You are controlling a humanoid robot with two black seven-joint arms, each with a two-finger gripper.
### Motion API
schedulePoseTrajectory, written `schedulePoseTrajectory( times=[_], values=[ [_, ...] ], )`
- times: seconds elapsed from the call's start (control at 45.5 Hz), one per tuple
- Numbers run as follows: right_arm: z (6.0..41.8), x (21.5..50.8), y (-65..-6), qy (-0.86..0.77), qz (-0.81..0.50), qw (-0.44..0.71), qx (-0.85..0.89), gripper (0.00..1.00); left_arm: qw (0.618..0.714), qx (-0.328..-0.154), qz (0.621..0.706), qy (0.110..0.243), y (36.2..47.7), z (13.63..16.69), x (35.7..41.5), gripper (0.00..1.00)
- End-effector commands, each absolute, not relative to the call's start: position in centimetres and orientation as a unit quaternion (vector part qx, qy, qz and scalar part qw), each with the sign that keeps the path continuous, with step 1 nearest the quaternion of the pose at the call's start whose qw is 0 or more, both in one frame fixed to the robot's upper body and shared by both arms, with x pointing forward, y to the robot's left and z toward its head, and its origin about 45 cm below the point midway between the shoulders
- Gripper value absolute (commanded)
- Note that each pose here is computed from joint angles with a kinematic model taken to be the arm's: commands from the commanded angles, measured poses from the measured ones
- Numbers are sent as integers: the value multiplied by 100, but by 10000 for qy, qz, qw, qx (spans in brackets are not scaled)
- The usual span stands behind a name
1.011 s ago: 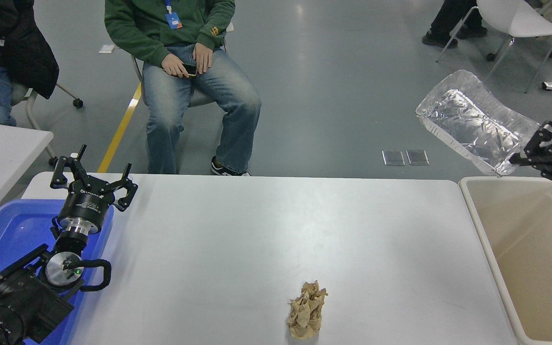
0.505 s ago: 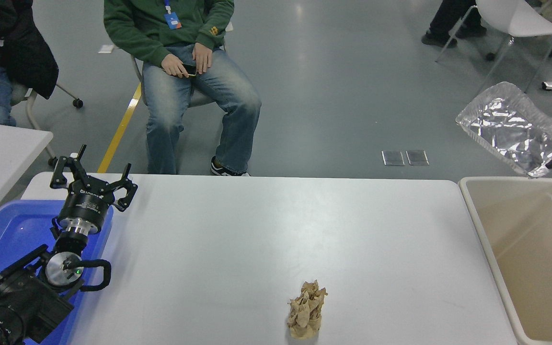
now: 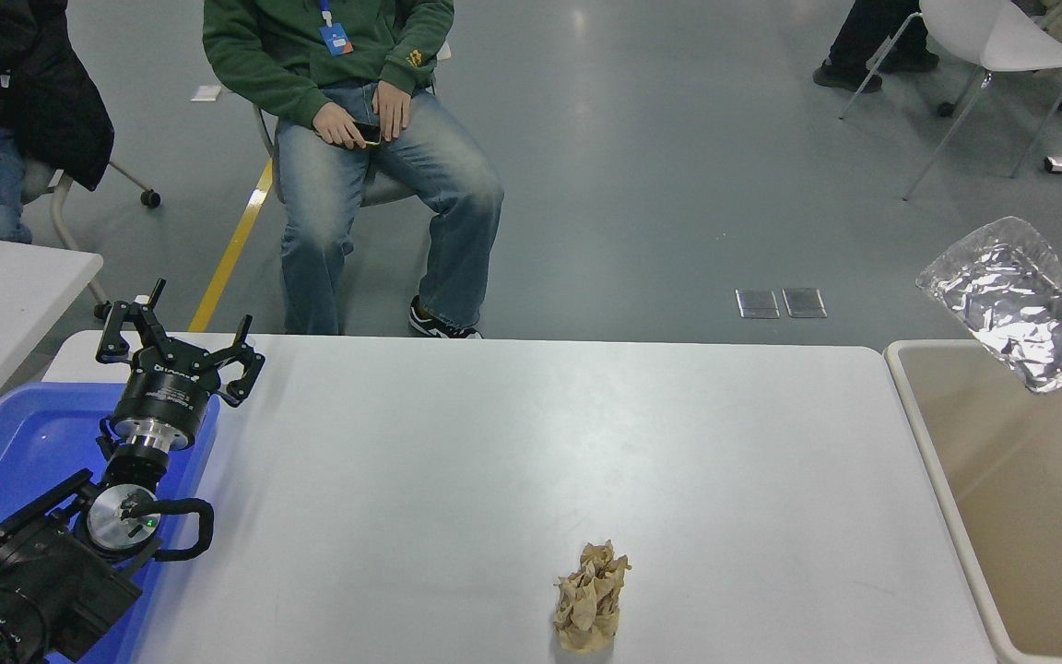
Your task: Clean the table surface
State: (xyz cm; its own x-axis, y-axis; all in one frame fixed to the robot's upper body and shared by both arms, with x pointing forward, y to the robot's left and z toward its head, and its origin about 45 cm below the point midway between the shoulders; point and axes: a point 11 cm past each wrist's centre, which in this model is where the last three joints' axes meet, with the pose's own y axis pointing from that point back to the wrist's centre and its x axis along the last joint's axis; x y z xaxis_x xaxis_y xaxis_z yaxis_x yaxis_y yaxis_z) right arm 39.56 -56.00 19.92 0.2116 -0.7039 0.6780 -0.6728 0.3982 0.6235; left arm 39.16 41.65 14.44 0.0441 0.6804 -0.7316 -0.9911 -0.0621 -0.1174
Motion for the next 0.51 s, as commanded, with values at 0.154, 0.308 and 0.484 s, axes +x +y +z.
schedulePoseTrajectory(
  times=[0.154,0.308,0.484],
  values=[
    [1584,3740,-5626,-6665,-130,5545,4982,0,6422,-3299,6504,2359,4168,1443,3915,100],
    [1537,3714,-5648,-6821,-188,5448,4874,0,6422,-3299,6504,2359,4168,1443,3915,100],
    [1486,3673,-5660,-6823,-211,5487,4827,0,6424,-3296,6508,2346,4176,1447,3914,100]
  ],
)
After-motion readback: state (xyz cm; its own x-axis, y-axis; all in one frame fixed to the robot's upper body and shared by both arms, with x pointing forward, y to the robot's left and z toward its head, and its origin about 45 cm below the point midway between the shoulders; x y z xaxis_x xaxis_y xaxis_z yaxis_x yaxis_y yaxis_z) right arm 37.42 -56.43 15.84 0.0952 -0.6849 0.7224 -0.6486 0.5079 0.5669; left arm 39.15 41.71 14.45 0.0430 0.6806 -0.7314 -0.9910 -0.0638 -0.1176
